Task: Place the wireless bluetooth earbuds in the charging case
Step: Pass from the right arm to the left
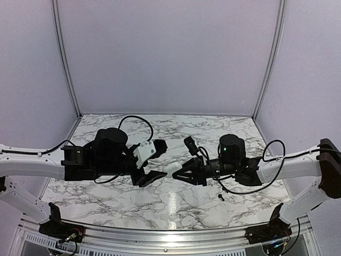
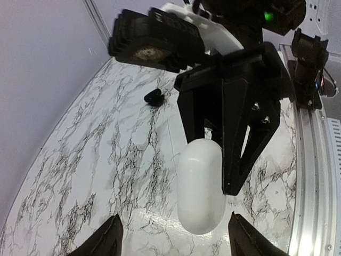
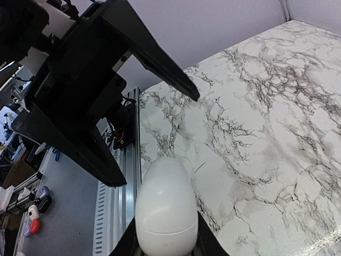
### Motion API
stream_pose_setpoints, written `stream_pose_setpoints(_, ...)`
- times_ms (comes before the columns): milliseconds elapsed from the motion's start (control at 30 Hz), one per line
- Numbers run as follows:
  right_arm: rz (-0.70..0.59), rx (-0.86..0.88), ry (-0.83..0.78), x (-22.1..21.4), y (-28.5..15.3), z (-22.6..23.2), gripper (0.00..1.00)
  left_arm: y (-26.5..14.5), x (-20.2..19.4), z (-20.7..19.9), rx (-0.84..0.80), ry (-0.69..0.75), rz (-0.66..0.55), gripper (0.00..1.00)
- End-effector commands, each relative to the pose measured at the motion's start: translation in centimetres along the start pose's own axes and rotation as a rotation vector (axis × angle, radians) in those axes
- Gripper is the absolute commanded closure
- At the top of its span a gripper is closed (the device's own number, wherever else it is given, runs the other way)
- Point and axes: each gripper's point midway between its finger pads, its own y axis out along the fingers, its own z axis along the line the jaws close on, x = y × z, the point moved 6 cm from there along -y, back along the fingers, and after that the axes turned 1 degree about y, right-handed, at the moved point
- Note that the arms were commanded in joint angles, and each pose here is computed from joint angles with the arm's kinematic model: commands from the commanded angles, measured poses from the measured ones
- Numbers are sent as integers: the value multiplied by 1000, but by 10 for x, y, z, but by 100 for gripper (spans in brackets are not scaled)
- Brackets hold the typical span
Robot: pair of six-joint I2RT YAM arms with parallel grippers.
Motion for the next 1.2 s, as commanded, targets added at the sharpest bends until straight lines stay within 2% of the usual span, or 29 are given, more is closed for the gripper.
stream_pose_setpoints(0, -38, 9, 28, 11, 5, -1, 100, 13, 1, -7, 8, 99, 44, 30)
stream_pose_setpoints(700, -52, 50, 86, 12, 15, -2, 100, 39, -7, -17, 11, 192, 126, 40)
stream_pose_setpoints(1167, -56, 71, 89, 13, 15, 0, 100, 40, -15, -14, 42, 204, 176, 65)
